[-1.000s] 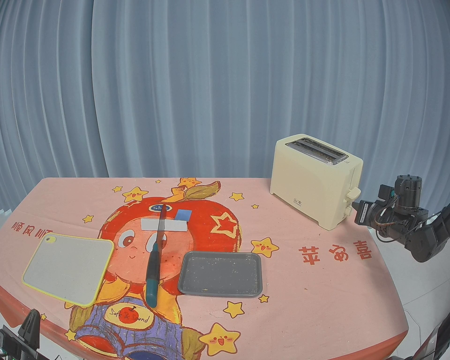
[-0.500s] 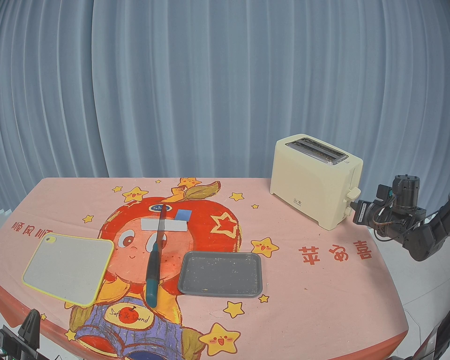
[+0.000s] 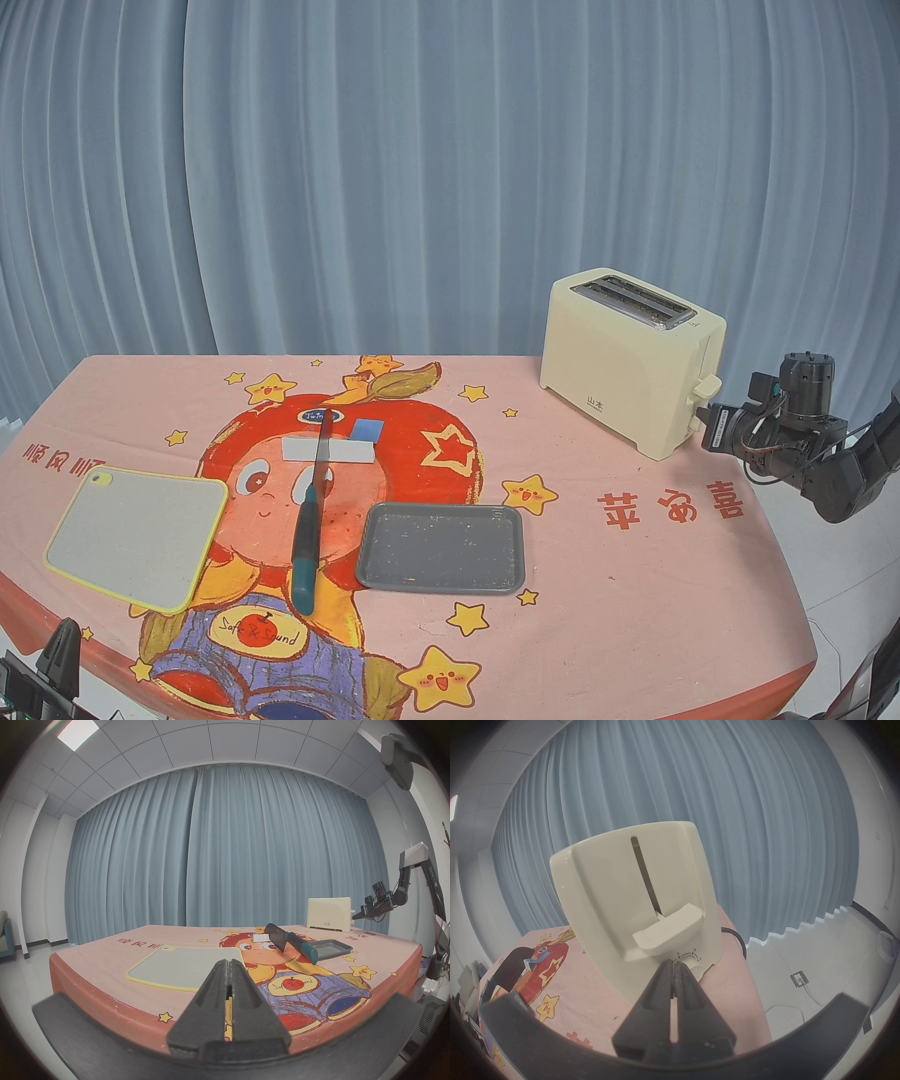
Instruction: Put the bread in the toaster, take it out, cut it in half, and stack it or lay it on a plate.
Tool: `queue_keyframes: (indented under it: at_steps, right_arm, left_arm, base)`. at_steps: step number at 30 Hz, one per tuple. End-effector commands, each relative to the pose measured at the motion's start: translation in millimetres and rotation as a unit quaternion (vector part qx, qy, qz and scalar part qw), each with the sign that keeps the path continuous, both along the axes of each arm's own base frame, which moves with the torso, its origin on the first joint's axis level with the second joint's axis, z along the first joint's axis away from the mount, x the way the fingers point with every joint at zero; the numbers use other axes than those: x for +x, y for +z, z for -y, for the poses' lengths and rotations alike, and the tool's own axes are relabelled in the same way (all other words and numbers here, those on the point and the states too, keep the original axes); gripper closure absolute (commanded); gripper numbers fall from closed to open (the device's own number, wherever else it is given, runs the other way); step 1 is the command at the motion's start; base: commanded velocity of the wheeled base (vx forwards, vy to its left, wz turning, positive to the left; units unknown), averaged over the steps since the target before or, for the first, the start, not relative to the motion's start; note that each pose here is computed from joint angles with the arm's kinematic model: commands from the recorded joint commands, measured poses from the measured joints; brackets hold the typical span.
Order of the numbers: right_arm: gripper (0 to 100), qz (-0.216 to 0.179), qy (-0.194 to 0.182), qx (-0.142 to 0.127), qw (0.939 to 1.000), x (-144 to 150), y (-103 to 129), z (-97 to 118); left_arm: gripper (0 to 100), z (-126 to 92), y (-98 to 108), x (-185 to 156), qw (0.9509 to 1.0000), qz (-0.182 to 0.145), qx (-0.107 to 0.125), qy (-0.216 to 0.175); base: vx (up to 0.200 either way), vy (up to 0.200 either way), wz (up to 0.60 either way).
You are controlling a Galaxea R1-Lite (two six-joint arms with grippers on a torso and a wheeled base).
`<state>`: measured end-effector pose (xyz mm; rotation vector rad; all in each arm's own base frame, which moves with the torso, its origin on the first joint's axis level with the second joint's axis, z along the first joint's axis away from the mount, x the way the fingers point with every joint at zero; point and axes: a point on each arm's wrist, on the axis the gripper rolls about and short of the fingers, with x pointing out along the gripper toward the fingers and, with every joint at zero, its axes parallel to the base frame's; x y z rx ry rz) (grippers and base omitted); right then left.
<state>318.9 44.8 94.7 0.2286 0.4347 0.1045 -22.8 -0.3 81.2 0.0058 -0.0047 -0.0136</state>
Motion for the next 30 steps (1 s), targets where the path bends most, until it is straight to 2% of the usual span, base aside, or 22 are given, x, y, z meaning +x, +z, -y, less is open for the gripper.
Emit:
queue_keyframes:
  at_steps: [1, 25, 26, 27, 30]
  right_arm:
    - [100, 0.000, 0.001, 0.001, 1.0000, 0, 0, -1]
    - [100, -0.016, 0.004, -0.005, 0.9998, -3, -8, -3]
    - [100, -0.036, 0.013, -0.011, 0.9992, -8, -18, -9]
    - [100, 0.009, 0.035, -0.003, 0.9993, -26, 12, -19]
    - [100, 0.009, 0.035, -0.004, 0.9993, -27, 12, -19]
  left_arm:
    - [100, 0, -5, 1, 1.0000, -0.004, 0.000, 0.000]
    - [100, 0, -5, 1, 1.0000, -0.004, 0.000, 0.000]
    - [100, 0, -5, 1, 1.0000, -0.004, 0.000, 0.000]
    - [100, 0, -5, 1, 1.0000, -0.004, 0.000, 0.000]
    - [100, 0, -5, 1, 1.0000, -0.004, 0.000, 0.000]
  base:
    - [0.000, 0.000, 0.00]
    - [0.000, 0.000, 0.00]
    - [0.000, 0.000, 0.00]
    - [0.000, 0.000, 0.00]
    - [0.000, 0.000, 0.00]
